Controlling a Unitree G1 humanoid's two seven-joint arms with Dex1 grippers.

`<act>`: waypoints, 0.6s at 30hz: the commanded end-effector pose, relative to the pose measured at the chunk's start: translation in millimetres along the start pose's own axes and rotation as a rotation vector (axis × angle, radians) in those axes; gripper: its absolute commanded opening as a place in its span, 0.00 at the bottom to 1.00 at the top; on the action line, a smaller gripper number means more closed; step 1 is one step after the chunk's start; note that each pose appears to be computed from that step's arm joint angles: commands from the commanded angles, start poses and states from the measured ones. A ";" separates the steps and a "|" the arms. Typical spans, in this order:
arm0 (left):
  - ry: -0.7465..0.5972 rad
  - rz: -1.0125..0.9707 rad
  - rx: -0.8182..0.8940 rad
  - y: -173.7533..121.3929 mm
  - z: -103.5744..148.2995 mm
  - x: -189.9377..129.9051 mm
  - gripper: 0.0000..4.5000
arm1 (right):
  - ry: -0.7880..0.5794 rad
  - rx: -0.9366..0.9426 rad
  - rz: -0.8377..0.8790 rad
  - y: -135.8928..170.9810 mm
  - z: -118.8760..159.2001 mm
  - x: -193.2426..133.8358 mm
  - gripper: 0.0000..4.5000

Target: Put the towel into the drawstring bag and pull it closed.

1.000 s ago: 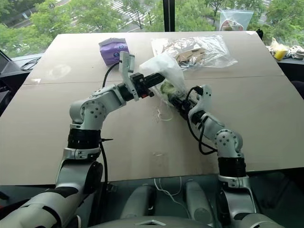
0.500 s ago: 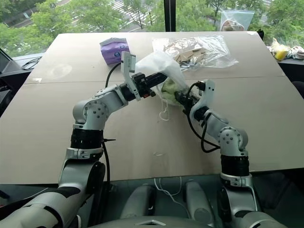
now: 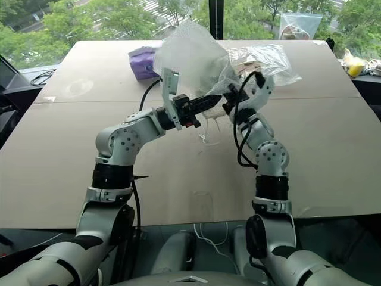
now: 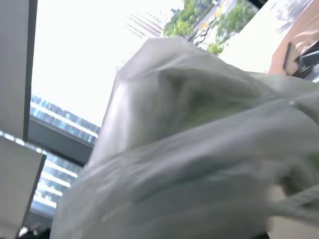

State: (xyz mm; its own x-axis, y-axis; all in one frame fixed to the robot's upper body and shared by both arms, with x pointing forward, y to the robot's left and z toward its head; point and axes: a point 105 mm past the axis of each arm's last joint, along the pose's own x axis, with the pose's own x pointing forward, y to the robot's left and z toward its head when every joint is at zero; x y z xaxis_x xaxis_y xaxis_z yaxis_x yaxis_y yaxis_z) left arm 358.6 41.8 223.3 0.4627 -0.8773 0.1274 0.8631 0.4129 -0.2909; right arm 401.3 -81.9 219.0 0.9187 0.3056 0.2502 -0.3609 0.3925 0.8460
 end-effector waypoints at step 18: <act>-0.091 0.081 0.057 20.5 24.6 1.9 0.00 | 0.370 -0.566 0.089 -10.7 -42.6 -42.8 0.74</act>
State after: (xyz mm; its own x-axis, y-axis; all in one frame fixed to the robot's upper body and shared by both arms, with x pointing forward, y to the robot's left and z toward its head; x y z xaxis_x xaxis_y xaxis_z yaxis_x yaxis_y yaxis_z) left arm 378.0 49.1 224.3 0.5273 -0.8389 0.1349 0.8322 0.4778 -0.2814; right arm 370.1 -59.1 169.7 0.8328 0.5534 0.0165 -0.4898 0.7225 0.4880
